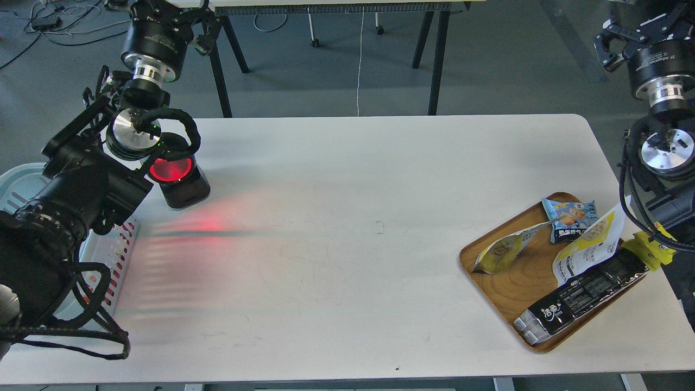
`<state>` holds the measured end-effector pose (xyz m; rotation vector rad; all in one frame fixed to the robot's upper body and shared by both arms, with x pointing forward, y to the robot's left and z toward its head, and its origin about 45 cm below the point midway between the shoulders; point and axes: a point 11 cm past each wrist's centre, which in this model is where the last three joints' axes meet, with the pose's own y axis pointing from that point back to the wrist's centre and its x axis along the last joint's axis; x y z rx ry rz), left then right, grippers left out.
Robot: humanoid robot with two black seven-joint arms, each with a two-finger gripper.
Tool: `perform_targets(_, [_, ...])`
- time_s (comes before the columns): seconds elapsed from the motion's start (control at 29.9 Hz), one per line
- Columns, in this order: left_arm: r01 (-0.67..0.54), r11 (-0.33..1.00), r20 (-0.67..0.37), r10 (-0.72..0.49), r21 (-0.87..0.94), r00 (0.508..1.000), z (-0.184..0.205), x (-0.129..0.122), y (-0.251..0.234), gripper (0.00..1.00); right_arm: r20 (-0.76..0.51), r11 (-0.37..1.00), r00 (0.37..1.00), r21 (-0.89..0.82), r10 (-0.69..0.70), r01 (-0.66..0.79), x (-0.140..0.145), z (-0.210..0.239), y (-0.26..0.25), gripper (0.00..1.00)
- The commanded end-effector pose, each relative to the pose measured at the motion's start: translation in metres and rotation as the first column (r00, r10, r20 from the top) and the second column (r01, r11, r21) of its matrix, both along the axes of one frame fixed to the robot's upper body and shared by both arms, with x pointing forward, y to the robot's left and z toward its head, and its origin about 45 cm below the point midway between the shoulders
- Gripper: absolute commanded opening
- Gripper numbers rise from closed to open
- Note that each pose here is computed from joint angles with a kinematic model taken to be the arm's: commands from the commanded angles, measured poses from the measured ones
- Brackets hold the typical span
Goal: Scan snack and place in basket
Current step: 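Move the right gripper toward the wooden tray of snacks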
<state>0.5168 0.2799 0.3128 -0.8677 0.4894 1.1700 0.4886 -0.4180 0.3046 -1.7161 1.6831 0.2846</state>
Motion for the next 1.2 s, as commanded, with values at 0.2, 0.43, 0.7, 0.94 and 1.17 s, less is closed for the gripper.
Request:
perform_targets(0.2, [0.012,1.000,0.008,-0.012,0.009,1.000,0.006,0.001,-0.002,1.00,0.023,0.999,0.999,-0.011,0.031,-0.031,0.001,0.011,0.005,1.00])
perform_targets(0.43, [0.017,1.000,0.023,-0.018,0.016,1.000,0.015,0.003,-0.002,1.00,0.062,0.960,0.985,-0.244,0.159,-0.139,0.000,0.075,0.011,1.00])
perform_targets(0.7, [0.047,0.999,0.065,-0.048,0.027,0.997,0.032,-0.002,0.002,1.00,-0.070,0.685,0.930,-0.657,0.362,-0.316,-0.015,0.129,0.052,1.00])
perform_targets(0.94, [0.040,0.999,0.088,-0.043,0.031,0.995,0.037,-0.011,0.019,1.00,-0.291,0.174,0.790,-0.880,0.539,-0.443,-0.043,0.127,0.134,0.99])
perform_targets(1.17, [0.021,0.999,0.080,-0.024,0.038,0.997,0.033,-0.013,0.029,1.00,-0.535,-0.437,0.639,-0.839,0.553,-0.325,-0.096,0.097,0.199,0.99])
